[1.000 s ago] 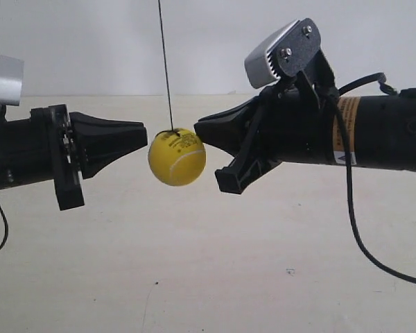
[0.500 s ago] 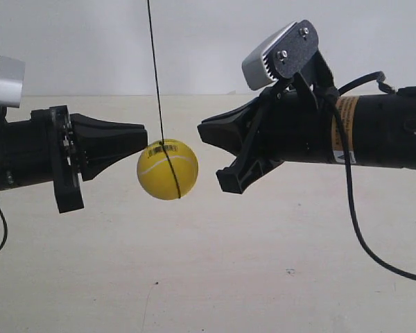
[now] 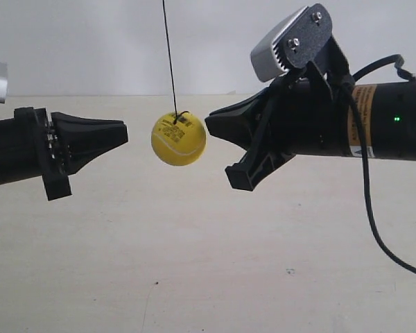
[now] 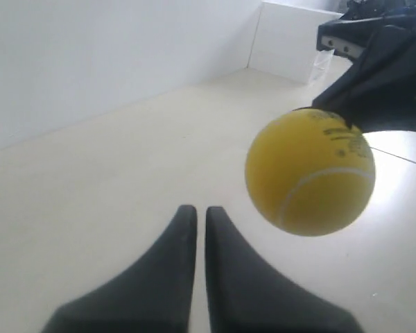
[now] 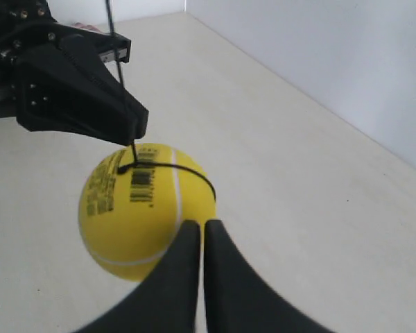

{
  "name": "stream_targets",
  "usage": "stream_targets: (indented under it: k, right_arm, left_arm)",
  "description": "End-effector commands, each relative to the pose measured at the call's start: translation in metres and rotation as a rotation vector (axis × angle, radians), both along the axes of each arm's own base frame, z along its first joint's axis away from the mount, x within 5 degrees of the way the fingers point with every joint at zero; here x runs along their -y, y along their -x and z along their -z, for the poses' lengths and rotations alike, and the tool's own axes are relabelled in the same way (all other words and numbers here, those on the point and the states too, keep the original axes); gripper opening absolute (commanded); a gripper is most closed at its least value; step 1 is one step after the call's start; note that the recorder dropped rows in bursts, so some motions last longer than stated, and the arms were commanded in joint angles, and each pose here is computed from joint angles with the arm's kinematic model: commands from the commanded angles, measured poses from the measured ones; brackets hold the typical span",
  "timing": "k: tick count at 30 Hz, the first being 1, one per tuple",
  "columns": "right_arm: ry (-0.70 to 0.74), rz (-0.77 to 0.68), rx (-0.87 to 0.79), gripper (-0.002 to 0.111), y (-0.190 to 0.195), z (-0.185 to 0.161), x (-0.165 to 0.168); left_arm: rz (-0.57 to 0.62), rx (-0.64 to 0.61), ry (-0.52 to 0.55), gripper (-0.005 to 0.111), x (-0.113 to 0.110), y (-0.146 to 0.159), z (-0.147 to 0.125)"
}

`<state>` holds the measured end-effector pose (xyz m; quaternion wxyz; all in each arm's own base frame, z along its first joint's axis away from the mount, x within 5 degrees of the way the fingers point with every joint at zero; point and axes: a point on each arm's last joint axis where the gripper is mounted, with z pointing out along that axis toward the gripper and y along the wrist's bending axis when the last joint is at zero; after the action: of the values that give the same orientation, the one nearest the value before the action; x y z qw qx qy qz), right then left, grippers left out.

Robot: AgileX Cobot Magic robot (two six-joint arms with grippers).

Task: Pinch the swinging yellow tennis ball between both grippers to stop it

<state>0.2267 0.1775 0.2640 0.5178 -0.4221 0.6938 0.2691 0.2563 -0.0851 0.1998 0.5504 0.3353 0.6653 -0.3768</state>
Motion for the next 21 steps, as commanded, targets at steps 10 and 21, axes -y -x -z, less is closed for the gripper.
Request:
stream_targets:
  k: [10, 21]
  right_arm:
    - [-0.054, -0.076, -0.063, 0.000, -0.003, 0.009, -0.010]
    - [-0.061, -0.085, -0.062, 0.000, -0.002, 0.008, -0.011]
  left_arm:
    - [0.117, -0.013, -0.003, 0.005, 0.017, 0.009, 0.008]
    - [0.115, -0.006, -0.002, 0.005, 0.018, 0.009, 0.008]
